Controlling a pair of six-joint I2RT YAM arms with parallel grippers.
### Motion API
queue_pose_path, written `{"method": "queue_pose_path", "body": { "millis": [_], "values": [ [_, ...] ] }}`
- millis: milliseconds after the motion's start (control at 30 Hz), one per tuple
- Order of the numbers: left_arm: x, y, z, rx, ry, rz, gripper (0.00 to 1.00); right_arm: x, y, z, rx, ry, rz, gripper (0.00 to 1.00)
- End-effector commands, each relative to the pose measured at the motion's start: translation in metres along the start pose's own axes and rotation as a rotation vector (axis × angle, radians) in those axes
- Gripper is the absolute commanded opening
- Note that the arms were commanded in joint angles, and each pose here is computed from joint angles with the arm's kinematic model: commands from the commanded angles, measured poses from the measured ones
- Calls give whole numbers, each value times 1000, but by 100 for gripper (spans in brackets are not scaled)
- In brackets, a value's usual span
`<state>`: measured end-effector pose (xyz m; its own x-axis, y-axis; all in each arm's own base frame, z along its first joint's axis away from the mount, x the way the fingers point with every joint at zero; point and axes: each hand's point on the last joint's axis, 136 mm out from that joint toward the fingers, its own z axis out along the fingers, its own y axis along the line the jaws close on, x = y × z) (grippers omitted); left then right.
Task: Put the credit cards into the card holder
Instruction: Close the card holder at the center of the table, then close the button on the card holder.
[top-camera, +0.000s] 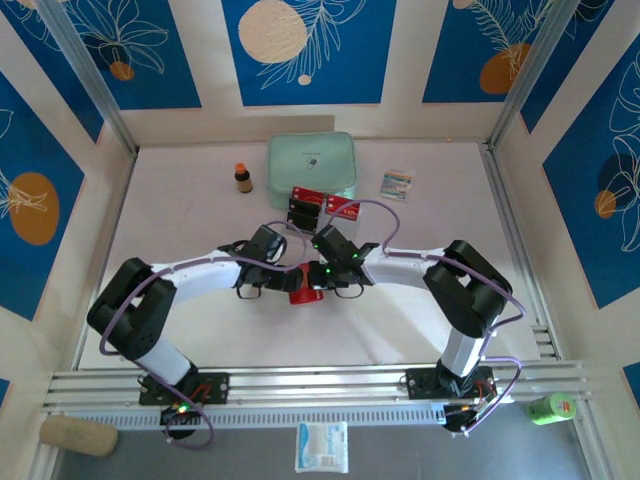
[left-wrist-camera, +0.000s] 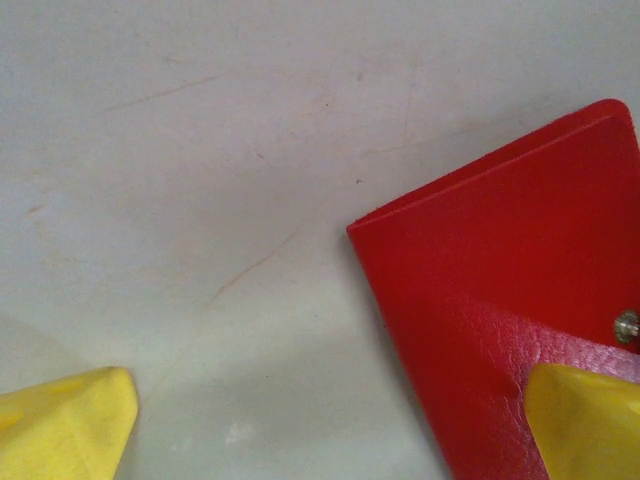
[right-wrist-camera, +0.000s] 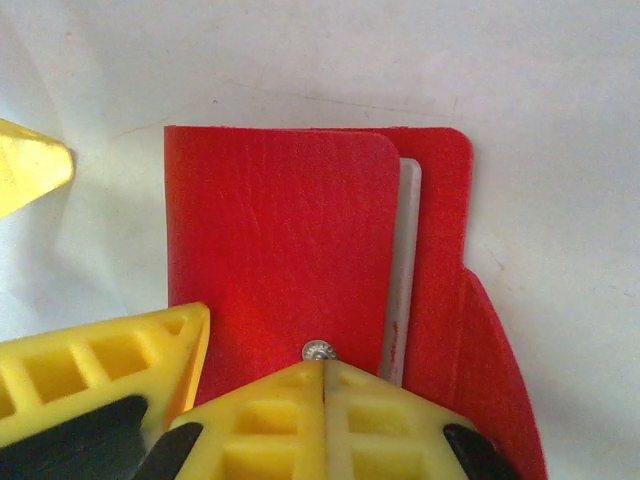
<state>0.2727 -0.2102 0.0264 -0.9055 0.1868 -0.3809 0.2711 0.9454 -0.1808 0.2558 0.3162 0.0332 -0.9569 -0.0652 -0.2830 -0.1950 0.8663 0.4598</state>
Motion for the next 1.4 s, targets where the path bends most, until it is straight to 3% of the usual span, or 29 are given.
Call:
{"method": "queue_pose_path", "body": {
  "millis": [0,267,433,567,1367],
  "values": [
    [15,13,6,-82,53,44,100,-2,1,-20,-26,-5,20,0],
    [27,18,11,-135,92,79,100,-21,-15,-56,-19,-53,52,0],
    [31,19,12,-145,102,94,100,-22,-17,-55,-19,-28,45,13],
    [34,20,12,-148,105,95,100,-22,-12,-48,-30,0,31,17],
    [33,18,13,-139,100,94,100,-22,-22,-35,16,19,26,18]
  ]
}}
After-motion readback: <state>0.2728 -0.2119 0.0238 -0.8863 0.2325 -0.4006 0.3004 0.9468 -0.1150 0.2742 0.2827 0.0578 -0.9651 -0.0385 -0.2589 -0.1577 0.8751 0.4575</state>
